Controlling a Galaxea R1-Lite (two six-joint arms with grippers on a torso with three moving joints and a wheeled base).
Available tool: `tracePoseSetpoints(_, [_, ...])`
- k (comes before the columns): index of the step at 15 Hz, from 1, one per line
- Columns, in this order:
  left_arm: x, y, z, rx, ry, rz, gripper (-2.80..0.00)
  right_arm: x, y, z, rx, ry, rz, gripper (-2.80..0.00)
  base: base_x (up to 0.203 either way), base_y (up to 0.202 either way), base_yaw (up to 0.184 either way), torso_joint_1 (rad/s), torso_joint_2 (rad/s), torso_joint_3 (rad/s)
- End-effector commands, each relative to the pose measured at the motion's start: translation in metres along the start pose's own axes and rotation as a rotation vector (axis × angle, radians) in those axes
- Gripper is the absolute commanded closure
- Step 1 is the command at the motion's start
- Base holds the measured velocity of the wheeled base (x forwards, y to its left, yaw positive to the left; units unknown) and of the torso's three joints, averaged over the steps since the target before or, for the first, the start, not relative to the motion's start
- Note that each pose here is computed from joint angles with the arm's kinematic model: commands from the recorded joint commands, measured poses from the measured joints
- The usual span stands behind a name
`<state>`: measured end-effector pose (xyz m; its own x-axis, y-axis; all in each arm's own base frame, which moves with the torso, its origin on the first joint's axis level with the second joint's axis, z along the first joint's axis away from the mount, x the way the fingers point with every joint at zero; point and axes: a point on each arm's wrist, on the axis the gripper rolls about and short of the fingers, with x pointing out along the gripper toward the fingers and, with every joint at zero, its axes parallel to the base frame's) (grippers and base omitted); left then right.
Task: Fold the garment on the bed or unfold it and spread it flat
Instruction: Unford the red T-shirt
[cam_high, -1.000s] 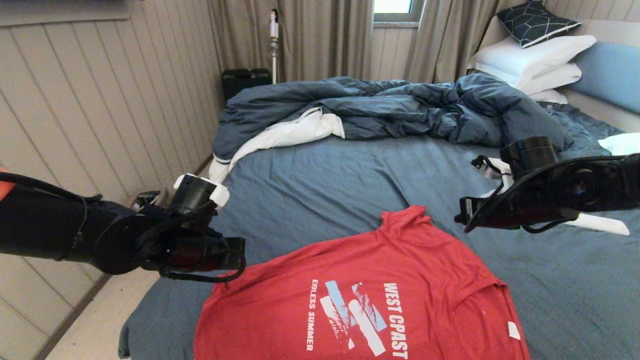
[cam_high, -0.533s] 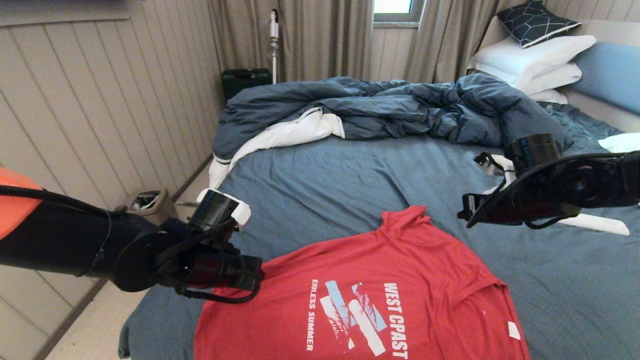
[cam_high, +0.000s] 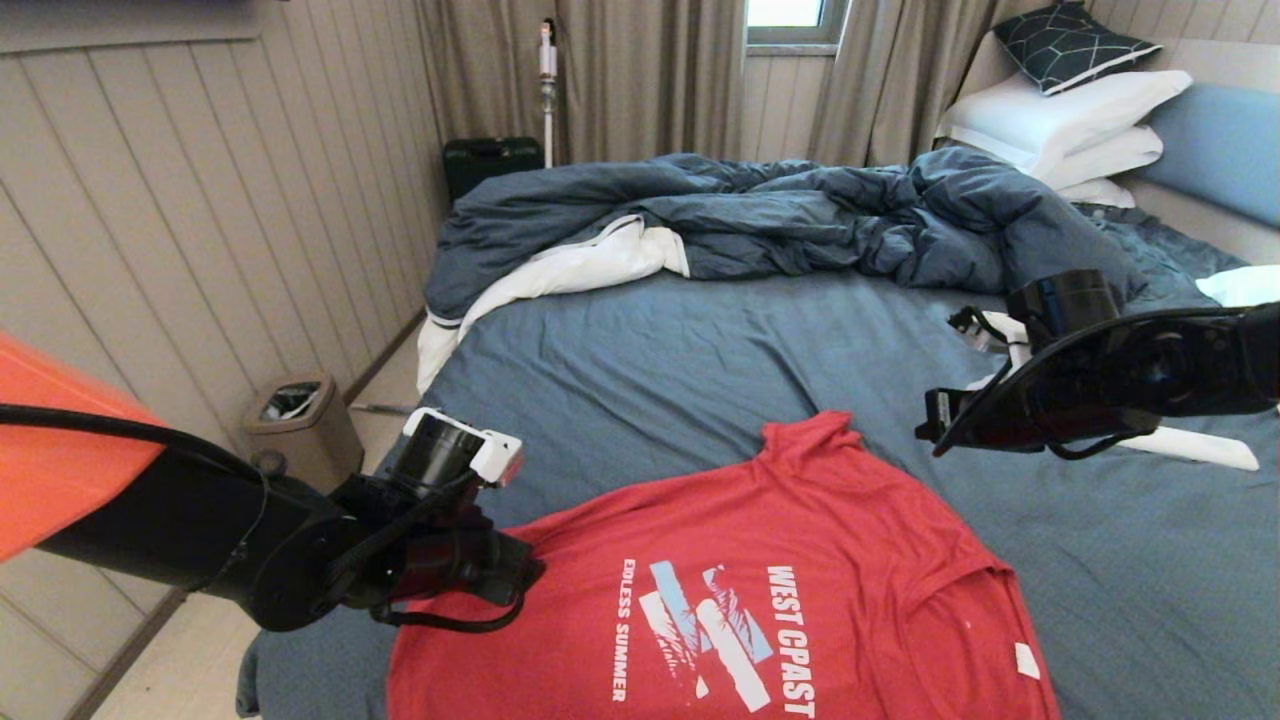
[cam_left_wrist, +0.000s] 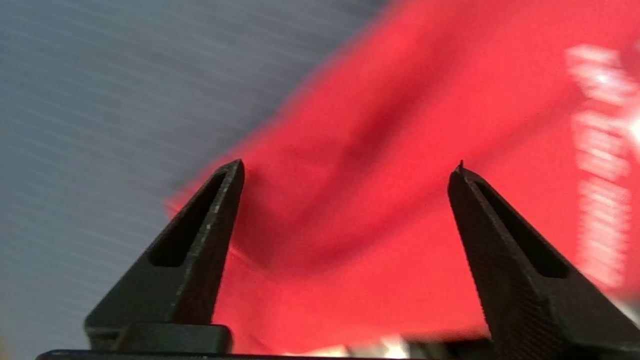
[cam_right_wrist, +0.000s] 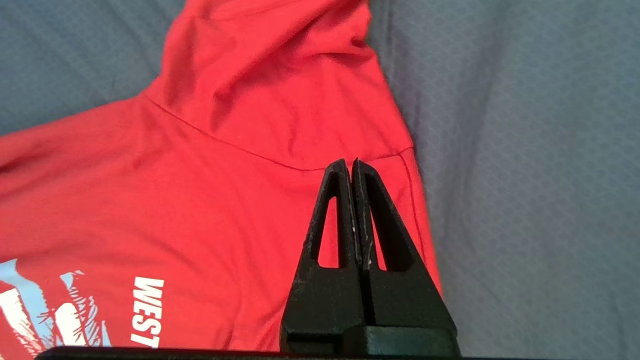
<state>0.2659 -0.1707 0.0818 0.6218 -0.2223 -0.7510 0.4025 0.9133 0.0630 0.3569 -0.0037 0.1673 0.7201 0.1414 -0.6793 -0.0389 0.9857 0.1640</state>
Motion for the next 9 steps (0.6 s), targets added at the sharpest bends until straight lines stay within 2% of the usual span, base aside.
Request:
tracePoseSetpoints(1, [0.016,0.004,-0.006,0.012,0.025,0.035,-2.8,0.004,-0.001,-0.002,0.004,0.012,0.002,0.0,0.0,0.0,0.0,0.0,0.0,0.0])
tracePoseSetpoints(5, [0.031,0.017,-0.002,0.045,-0.037,0.103,-2.8,0.003,0.001,-0.002,0.002,0.011,0.006,0.0,0.0,0.0,0.0,0.0,0.0,0.0])
tracePoseSetpoints(9, [0.048,0.027,0.015,0.018,-0.099,0.201,-2.8,0.004,0.002,-0.003,0.002,0.016,0.008,0.0,0.0,0.0,0.0,0.0,0.0,0.0])
